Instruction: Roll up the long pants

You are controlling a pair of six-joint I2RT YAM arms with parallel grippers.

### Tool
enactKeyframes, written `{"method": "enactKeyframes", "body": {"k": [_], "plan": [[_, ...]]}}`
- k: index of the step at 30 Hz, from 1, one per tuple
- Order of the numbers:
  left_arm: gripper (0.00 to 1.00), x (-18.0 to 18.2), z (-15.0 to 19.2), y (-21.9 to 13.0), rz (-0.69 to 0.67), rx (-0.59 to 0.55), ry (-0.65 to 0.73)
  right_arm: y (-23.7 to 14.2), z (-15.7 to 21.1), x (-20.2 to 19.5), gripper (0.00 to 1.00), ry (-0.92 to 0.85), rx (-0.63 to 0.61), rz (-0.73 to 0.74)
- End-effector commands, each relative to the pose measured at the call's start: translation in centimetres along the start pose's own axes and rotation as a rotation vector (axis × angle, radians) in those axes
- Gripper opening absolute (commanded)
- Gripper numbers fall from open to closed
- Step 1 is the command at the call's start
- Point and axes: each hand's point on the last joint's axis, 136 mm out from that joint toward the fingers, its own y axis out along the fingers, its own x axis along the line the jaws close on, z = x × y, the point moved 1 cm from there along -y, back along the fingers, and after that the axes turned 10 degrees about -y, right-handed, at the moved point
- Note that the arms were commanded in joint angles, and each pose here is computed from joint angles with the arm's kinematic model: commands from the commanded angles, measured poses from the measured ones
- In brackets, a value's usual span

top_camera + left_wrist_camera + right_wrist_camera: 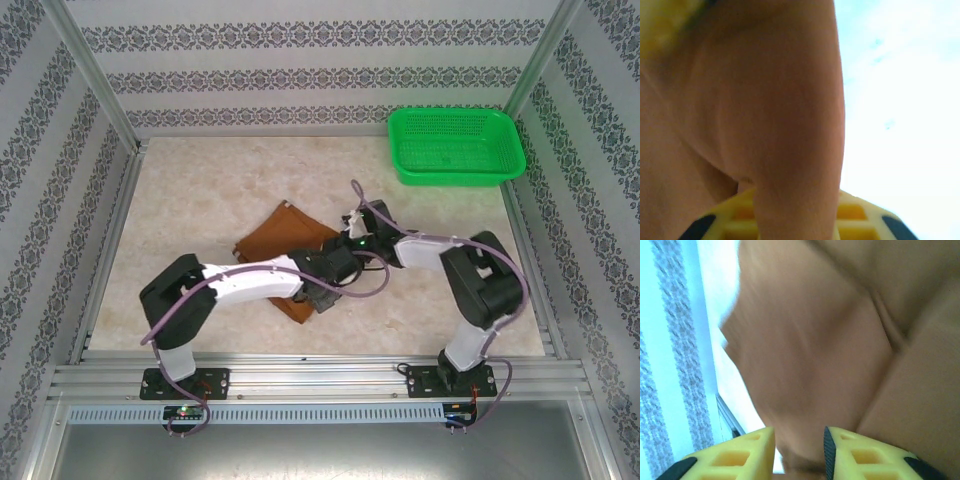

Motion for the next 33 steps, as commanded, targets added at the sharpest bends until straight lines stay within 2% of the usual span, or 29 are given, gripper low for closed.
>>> {"method": "enactKeyframes", "body": {"k": [1, 3, 4, 7, 8, 11, 13, 16, 19, 23, 25, 28, 31, 33], "plan": [[0.0, -3.3, -0.8, -3.3, 0.403, 0.03, -0.109, -5.4, -3.6, 1.6, 0.44, -0.03, -0.14, 0.083], [0.0, -3.3, -2.2, -4.6, 0.513, -0.017, -0.164, -7.2, -4.1, 2.7, 0.45, -0.075, -0.132, 0.132], [0.0, -3.5, -2.8, -5.4, 0.619, -0.025, -0.203, -7.9, -4.0, 2.9, 0.45, -0.09, -0.133, 0.164], [0.0, -1.6, -4.2, -5.6, 0.794, -0.03, -0.367, -9.9, -4.0, 3.5, 0.46, -0.121, -0.201, 0.187], [0.0, -0.8, -4.5, -5.5, 0.84, -0.034, -0.427, -10.5, -3.8, 3.6, 0.52, -0.124, -0.225, 0.183], [0.0, 1.7, -6.3, -6.2, 1.019, -0.108, -0.6, -11.0, -3.2, 4.1, 0.54, -0.116, -0.224, 0.157], [0.0, 3.4, -6.4, -5.9, 1.073, -0.121, -0.704, -10.5, -2.9, 4.3, 0.53, -0.115, -0.197, 0.14], [0.0, 5.5, -4.7, -3.6, 1.044, -0.114, -0.862, -9.4, -2.8, 4.3, 0.52, -0.125, -0.164, 0.127], [0.0, 6.6, -2.0, -0.6, 1.054, -0.085, -1.017, -7.6, -3.2, 4.6, 0.45, -0.14, -0.123, 0.109], [0.0, 7.4, 2.8, 4.4, 0.981, 0.018, -1.185, -3.8, -4.0, 5.5, 0.1, -0.157, -0.046, 0.052], [0.0, 7.7, 4.6, 6.3, 0.968, 0.05, -1.237, -1.4, -3.7, 5.4, 0.0, -0.154, 0.012, 0.043], [0.0, 8.6, 6.0, 8.1, 0.961, 0.054, -1.298, 2.5, -1.8, 3.0, 0.0, -0.096, 0.127, 0.072], [0.0, 9.3, 5.7, 8.3, 0.955, 0.032, -1.294, 6.2, 1.3, -2.1, 0.0, -0.01, 0.235, 0.165], [0.11, 9.5, 4.7, 7.4, 0.948, 0.002, -1.238, 8.4, 3.3, -5.7, 0.0, 0.059, 0.306, 0.215]]}}
